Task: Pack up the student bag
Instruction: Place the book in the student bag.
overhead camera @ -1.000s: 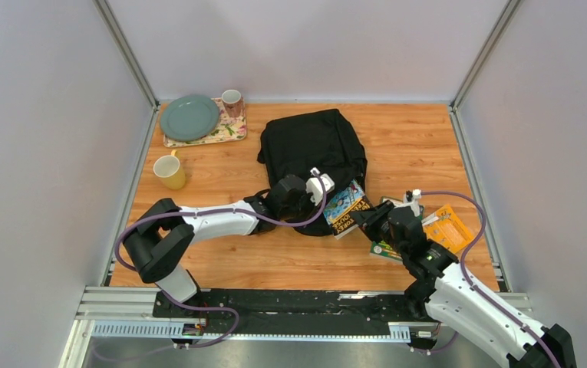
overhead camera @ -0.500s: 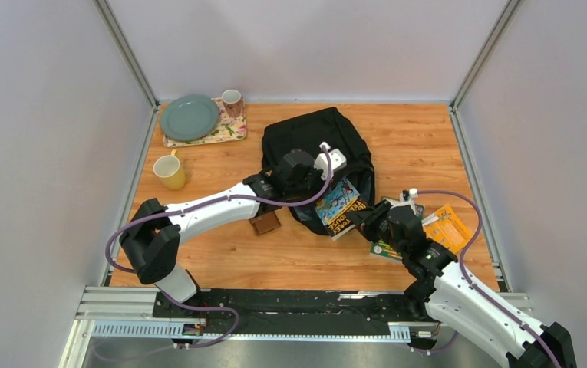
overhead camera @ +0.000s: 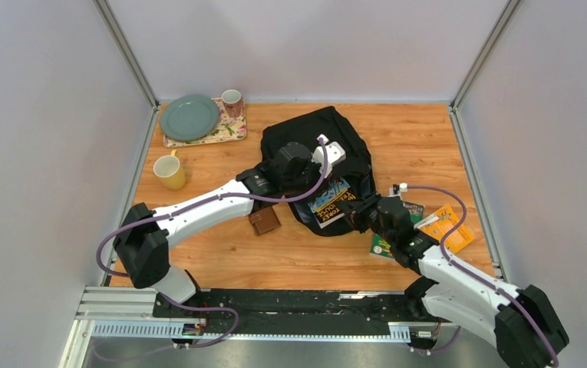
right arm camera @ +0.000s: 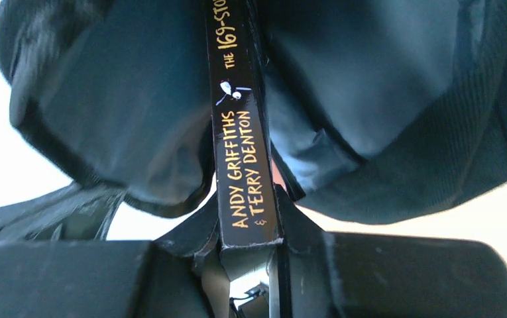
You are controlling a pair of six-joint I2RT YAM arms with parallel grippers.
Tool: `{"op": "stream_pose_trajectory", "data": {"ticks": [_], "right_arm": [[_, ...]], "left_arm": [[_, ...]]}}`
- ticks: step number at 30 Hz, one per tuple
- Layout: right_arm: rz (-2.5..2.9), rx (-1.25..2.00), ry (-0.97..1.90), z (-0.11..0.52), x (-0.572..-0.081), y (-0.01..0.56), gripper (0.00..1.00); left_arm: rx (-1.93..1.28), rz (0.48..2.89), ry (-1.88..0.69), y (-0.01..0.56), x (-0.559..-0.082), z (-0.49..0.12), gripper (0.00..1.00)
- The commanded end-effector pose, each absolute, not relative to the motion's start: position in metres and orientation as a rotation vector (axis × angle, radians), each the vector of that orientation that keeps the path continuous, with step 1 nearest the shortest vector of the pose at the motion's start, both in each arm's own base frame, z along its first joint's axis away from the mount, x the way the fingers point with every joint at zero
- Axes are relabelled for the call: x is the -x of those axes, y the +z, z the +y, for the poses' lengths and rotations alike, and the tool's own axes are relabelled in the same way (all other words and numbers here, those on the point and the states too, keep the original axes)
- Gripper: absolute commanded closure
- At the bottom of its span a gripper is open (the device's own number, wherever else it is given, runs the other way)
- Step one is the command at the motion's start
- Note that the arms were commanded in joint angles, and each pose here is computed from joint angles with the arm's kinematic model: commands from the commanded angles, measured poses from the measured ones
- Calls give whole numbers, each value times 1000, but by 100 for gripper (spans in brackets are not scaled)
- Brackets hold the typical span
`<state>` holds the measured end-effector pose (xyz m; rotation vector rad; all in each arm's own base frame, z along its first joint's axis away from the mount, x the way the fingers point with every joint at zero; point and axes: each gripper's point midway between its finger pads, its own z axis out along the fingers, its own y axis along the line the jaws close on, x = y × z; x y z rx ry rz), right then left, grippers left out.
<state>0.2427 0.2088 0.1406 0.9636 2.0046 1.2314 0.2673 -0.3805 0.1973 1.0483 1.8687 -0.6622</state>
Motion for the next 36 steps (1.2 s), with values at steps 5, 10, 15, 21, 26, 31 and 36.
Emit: {"op": "stream_pose_trajectory", "data": {"ticks": [5, 10, 15, 21, 26, 31, 36], "right_arm": [[1640, -917, 1440, 229, -302, 207, 100], [1586, -901, 1408, 235, -327, 210, 100], [1531, -939, 1475, 247, -349, 217, 100], [1498, -933, 1538, 269, -379, 194, 96], [1531, -927, 1510, 280, -397, 177, 85], [1732, -956, 1331, 275, -403, 135, 69], [1905, -909, 1300, 272, -385, 101, 56]], "left_arm": [[-1013, 1692, -749, 278, -256, -382, 100], [-1004, 1700, -739, 278, -257, -381, 100], [-975, 1691, -733, 286, -260, -379, 100], [-955, 1675, -744, 293, -260, -379, 100], [-955, 1684, -724, 291, -261, -375, 100], [-941, 1692, -690, 286, -262, -368, 100], [-933, 1700, -681, 279, -262, -365, 100]]}}
